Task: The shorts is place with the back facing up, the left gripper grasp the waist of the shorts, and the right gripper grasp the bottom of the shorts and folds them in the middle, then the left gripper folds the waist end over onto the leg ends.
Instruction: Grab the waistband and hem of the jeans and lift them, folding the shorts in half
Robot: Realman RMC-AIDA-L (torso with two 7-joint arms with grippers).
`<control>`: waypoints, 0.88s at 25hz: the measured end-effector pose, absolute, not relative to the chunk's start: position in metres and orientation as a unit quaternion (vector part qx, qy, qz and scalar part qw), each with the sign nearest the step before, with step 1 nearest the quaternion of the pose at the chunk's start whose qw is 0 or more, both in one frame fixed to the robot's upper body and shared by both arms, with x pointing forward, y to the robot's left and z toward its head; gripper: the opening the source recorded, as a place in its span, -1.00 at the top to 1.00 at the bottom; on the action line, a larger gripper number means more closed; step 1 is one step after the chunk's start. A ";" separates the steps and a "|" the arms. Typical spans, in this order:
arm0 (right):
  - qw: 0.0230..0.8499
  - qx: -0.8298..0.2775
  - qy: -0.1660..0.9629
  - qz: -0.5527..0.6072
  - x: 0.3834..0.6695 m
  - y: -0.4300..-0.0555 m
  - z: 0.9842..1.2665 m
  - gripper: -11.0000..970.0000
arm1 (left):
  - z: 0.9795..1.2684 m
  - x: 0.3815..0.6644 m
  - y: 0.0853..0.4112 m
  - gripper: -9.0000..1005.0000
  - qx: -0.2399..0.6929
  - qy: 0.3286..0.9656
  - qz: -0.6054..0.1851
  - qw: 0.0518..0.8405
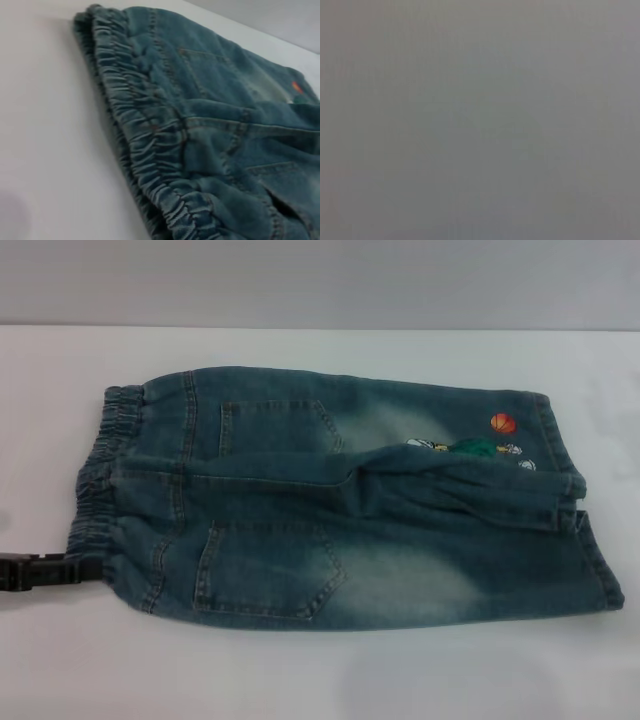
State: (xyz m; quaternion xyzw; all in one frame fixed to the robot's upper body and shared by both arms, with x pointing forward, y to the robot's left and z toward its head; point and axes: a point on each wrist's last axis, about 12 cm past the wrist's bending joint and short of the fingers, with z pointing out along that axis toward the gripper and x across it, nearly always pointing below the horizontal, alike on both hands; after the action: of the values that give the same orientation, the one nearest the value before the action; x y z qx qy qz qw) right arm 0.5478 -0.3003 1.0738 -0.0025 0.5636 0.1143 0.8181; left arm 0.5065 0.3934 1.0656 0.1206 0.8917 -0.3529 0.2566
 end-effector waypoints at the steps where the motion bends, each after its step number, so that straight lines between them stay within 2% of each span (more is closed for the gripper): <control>1: 0.818 -0.002 0.563 0.114 0.548 -0.300 1.074 -0.34 | 1.067 0.507 0.392 -0.70 0.123 0.889 -0.357 0.257; 12: 0.818 0.000 0.564 0.112 0.546 -0.302 1.073 -0.34 | 1.077 0.514 0.390 -0.69 0.128 0.877 -0.373 0.275; 22: 0.823 0.002 0.557 0.111 0.544 -0.304 1.074 -0.34 | 1.074 0.514 0.385 -0.65 0.133 0.878 -0.373 0.267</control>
State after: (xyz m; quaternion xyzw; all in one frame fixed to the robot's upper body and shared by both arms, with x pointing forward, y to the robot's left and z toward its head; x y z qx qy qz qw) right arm 0.5440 -0.3035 1.0743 0.0019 0.5565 0.1110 0.8234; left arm 0.5144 0.3846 1.0741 0.1332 0.8785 -0.3732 0.2669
